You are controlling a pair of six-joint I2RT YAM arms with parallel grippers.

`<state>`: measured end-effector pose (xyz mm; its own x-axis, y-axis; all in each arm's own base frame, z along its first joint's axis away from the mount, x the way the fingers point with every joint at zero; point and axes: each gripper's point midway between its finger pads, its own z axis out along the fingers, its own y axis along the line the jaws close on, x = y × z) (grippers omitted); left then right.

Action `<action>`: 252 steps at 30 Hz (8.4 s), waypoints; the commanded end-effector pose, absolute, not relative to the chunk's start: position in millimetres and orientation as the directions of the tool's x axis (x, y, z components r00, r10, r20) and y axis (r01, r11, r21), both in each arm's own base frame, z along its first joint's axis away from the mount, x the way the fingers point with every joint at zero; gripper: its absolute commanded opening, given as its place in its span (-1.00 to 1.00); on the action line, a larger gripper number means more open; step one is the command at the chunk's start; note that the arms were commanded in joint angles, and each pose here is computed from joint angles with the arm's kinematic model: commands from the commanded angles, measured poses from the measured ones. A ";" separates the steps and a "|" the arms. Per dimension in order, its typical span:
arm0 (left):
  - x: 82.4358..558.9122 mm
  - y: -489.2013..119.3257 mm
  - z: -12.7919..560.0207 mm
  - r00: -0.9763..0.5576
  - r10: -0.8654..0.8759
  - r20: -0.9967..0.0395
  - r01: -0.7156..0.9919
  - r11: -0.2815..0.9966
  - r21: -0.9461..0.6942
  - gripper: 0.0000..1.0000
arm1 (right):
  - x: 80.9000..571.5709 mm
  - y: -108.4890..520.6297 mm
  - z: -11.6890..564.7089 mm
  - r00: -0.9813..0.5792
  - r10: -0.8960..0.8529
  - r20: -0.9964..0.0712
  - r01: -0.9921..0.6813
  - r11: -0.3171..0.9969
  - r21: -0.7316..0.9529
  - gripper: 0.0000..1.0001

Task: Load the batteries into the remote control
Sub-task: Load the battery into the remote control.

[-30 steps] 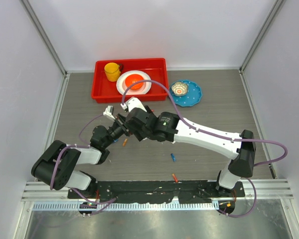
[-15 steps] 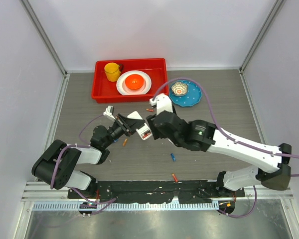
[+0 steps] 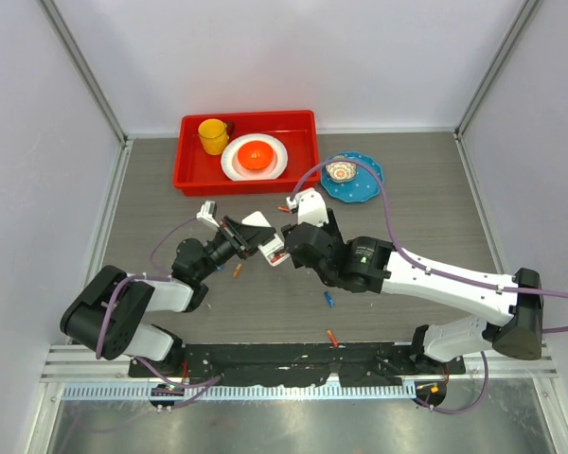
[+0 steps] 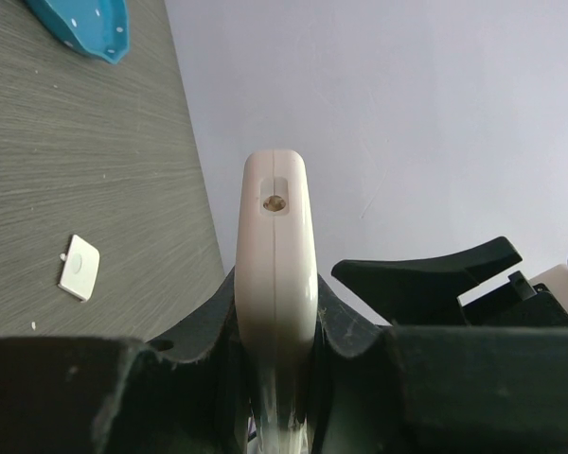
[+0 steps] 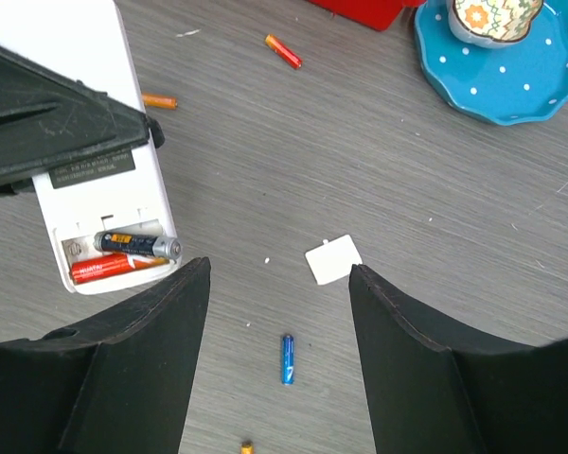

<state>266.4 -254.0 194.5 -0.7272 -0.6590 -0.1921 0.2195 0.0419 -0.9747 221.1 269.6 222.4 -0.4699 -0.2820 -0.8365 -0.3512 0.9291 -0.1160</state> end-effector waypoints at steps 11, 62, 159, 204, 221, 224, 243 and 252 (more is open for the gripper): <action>252.2 -251.3 261.6 -0.680 -0.677 -0.282 0.459 -0.093 -0.884 -0.99 | 236.4 288.0 225.8 -0.448 -0.205 -0.870 -0.320 0.946 -0.058 0.31; 240.1 -237.0 293.5 -0.588 -0.734 -0.341 0.575 -0.083 -0.814 -0.99 | 219.5 291.5 267.4 -0.671 0.480 -0.565 -0.359 0.456 0.814 0.47; 239.4 -229.7 296.9 -0.531 -0.783 -0.323 0.586 -0.063 -0.808 -0.99 | 227.1 312.9 236.0 -0.783 0.506 -0.361 -0.296 0.208 0.932 0.16; 246.7 -229.7 305.7 -0.506 -0.800 -0.324 0.602 -0.058 -0.797 -0.99 | 222.4 311.4 254.3 -0.815 0.536 -0.219 -0.257 0.003 0.966 0.47; 252.6 -229.4 314.6 -0.479 -0.815 -0.326 0.619 -0.051 -0.784 -1.00 | 222.5 316.7 248.4 -0.846 0.525 -0.093 -0.190 -0.135 0.972 0.47; 253.2 -229.2 313.5 -0.479 -0.815 -0.326 0.617 -0.049 -0.785 -0.99 | 224.4 319.5 245.7 -0.850 0.520 -0.091 -0.183 -0.129 0.974 0.47; 252.4 -230.0 319.5 -0.484 -0.814 -0.322 0.624 -0.063 -0.779 -0.99 | 229.7 326.7 230.8 -0.859 0.506 -0.073 -0.144 -0.103 0.984 0.43; 252.2 -229.9 324.3 -0.482 -0.817 -0.318 0.630 -0.071 -0.773 -0.99 | 227.8 334.2 227.3 -0.870 0.485 -0.088 -0.145 -0.080 0.986 0.37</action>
